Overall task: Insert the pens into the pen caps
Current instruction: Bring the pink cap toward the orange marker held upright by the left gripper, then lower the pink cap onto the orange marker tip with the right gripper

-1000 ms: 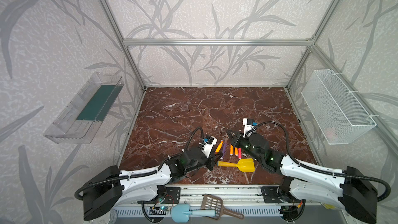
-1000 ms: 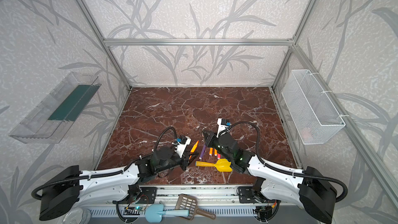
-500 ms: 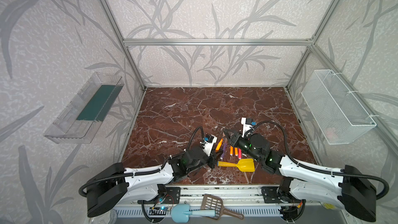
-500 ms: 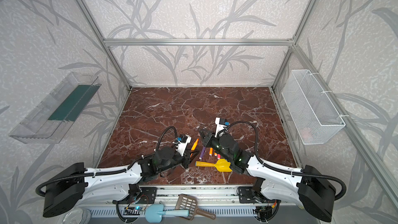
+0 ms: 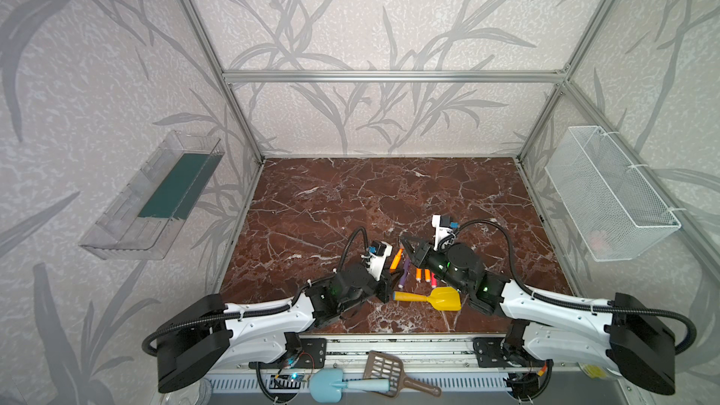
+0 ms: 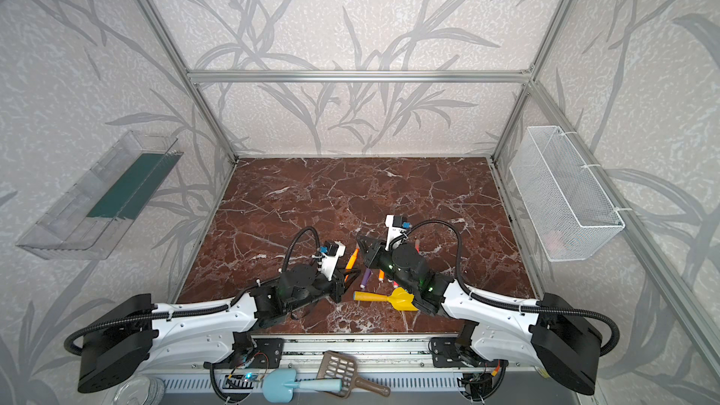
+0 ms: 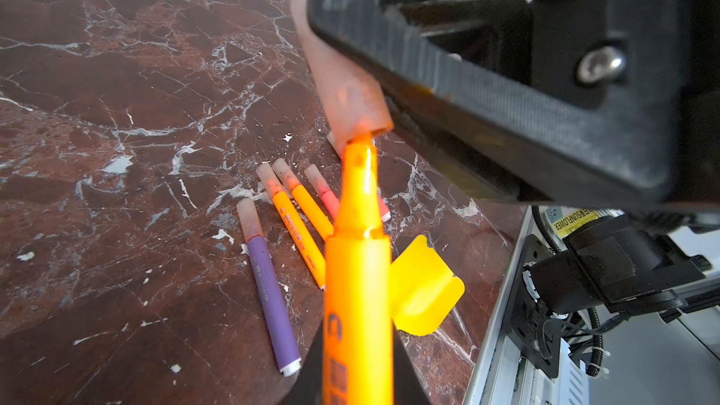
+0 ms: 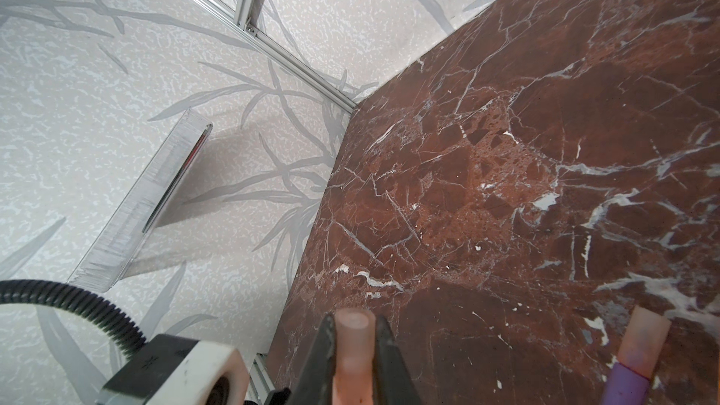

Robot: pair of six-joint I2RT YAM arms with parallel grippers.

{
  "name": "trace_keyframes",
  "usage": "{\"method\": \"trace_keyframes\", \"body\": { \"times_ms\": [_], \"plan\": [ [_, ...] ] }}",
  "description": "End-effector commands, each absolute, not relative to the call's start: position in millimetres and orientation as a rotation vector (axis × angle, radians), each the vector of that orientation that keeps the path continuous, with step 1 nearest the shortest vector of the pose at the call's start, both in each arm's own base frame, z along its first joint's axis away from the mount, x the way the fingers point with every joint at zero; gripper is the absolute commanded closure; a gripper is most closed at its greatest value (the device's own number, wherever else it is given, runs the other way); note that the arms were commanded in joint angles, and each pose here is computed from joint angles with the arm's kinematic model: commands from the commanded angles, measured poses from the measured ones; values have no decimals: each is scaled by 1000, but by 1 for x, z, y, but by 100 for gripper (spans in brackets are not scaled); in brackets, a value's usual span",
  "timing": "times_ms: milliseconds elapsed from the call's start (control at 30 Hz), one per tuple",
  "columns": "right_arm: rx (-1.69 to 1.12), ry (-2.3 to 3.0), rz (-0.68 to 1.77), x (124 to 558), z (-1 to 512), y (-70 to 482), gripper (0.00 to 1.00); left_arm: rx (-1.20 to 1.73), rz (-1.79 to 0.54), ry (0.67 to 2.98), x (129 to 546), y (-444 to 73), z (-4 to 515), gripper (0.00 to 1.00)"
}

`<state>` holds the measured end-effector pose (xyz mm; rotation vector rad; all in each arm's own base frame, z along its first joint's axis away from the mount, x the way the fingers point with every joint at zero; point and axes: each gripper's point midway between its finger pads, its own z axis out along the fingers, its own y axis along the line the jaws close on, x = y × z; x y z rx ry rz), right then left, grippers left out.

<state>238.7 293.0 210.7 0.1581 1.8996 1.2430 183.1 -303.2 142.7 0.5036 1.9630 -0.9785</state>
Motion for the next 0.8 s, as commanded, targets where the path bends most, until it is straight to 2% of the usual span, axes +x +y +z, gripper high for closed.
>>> {"method": "trace_keyframes", "body": {
  "times_ms": [0, 233, 633, 767],
  "plan": [
    [147, 1877, 1274, 233, 214, 297, 100, 458, -983, 1942, 189, -305, 155, 100],
    [106, 1851, 1337, 212, 206, 312, 100, 402, -985, 1949, 194, -301, 153, 100],
    [14, 1771, 1410, 189, 201, 337, 100, 236, -1197, 1950, 203, -285, 153, 100],
    [-24, 1801, 1423, 186, 196, 352, 100, 236, -1205, 1938, 203, -282, 156, 100]
  ]
}}
